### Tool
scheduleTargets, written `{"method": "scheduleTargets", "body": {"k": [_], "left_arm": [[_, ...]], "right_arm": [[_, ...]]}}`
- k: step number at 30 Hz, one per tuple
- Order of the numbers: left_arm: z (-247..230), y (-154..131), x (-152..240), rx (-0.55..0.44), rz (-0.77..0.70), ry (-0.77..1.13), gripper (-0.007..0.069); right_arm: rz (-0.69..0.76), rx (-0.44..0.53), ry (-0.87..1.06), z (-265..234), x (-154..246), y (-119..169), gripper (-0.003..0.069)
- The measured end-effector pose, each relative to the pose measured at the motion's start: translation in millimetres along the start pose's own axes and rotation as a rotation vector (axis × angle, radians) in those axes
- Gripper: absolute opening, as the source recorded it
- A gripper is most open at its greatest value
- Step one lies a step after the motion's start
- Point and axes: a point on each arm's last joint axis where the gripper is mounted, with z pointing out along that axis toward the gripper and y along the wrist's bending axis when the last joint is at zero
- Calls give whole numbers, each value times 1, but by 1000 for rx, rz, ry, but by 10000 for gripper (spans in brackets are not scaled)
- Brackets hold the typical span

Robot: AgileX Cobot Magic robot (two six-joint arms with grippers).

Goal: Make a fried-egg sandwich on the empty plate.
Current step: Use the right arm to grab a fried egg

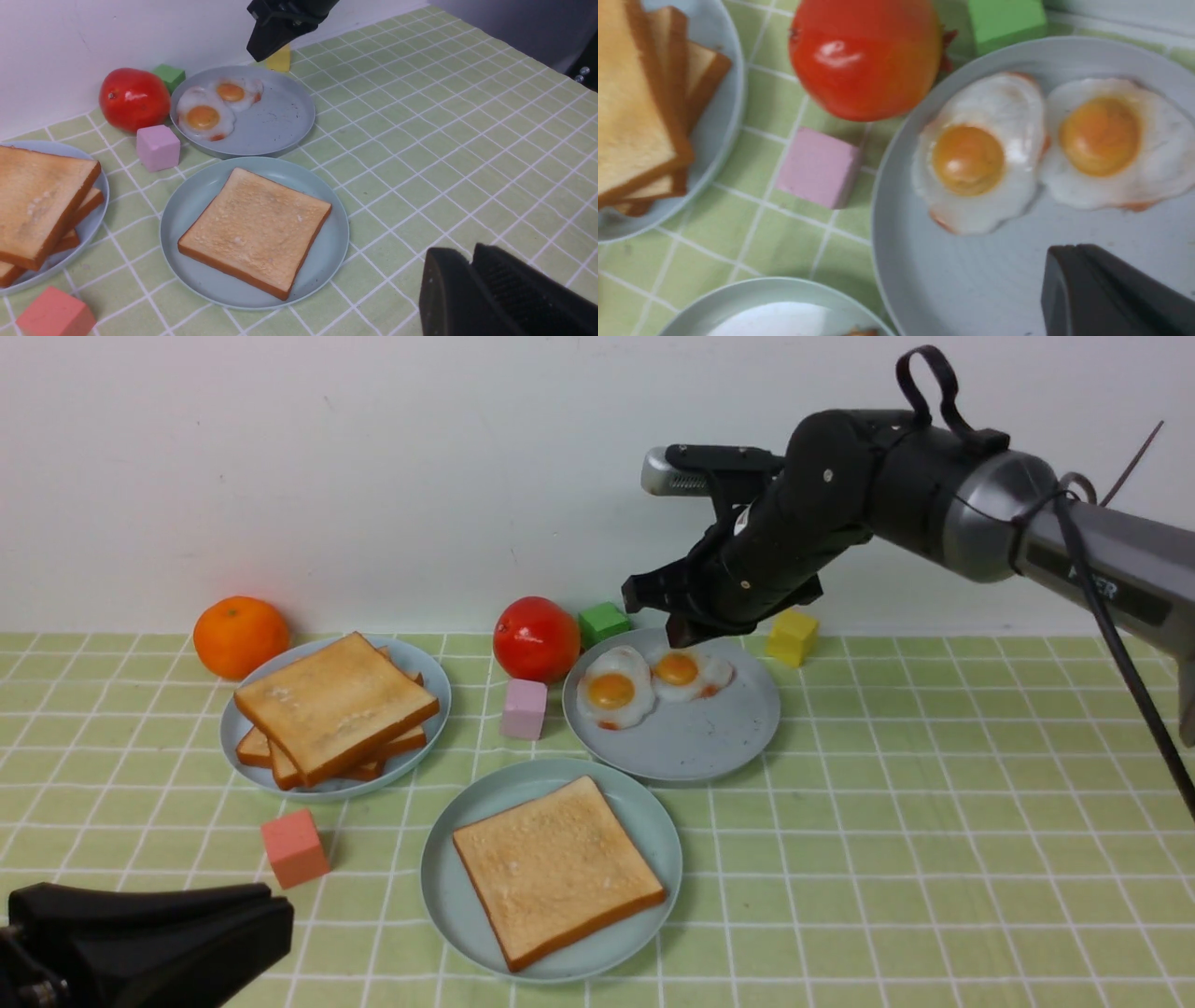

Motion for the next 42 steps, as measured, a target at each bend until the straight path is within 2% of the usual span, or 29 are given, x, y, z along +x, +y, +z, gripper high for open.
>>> {"method": "scheduleTargets", "body": {"k": [3,10,13,17,20,21,28,35,42], "left_arm": [[0,0,0,-1,2,-1,80],[0,0,-2,2,3,-21,80],[0,-1,-6,9,3,-68,80],[-1,-2,-15,42,4,-162,80],[-2,-3,-20,30,3,-221,80],[-3,-3,-22,33,3,-245,80],[-2,-3,-20,30,3,-225,80],[-2,-2,-17,25,3,-189,78],[-2,-2,-16,24,3,-181,78]], "right_arm": [[-7,10,11,3,2,-2,57],[-31,11,24,34,-3,-5,282],[-73,7,16,46,-10,-5,341],[-132,11,-4,62,-17,-7,361],[-170,13,-14,70,-20,-12,363],[-225,7,-4,76,-19,-15,363],[-289,-25,22,84,-15,-22,363],[-428,-25,6,84,-18,-31,363],[-462,-61,3,97,-12,-34,363]]}}
